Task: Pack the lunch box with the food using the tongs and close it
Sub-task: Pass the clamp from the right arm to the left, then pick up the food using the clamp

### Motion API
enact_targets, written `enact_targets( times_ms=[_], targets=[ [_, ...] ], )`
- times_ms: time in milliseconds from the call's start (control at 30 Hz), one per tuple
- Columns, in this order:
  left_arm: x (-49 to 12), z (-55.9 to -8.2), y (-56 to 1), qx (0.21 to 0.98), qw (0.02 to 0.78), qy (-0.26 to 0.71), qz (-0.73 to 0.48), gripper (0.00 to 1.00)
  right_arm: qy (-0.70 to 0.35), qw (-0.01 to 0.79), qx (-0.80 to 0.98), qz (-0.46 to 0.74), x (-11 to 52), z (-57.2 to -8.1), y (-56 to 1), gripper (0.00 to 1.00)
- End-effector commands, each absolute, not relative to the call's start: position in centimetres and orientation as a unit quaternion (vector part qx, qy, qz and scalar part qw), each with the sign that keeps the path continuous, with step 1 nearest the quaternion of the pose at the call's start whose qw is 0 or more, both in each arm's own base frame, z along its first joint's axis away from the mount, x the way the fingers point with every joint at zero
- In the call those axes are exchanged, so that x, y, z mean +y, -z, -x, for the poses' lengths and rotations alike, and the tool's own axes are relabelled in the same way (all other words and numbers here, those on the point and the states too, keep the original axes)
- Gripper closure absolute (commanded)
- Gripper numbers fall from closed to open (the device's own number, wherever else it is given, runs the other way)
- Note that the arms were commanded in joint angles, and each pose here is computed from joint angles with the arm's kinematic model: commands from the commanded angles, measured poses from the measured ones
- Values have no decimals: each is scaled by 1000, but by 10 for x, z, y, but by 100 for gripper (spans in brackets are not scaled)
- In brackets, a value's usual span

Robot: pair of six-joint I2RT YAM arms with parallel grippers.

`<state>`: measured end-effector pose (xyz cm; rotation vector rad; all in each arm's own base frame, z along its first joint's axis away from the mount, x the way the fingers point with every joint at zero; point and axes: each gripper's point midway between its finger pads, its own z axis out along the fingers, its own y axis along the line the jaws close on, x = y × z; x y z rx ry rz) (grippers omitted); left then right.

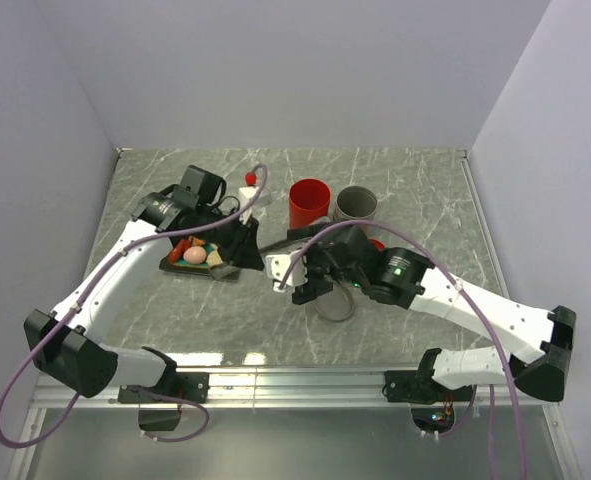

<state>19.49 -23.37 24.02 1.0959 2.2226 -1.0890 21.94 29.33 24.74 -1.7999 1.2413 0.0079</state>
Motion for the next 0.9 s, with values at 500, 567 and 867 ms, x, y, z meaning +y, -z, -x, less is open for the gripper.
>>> enact_targets(
  times_ms=[500, 567, 867],
  targets=[
    [-154, -268, -292, 839, 371, 241, -315, 59, -123, 524, 671, 510, 230, -252, -327, 0],
    [-141, -269, -294, 845, 381, 225, -301, 57, -125, 520, 681, 500, 223, -256, -322, 0],
    [-78, -260, -290, 878, 376, 156, -252, 50, -121, 522, 704, 466, 197, -262, -318, 0]
  ],
)
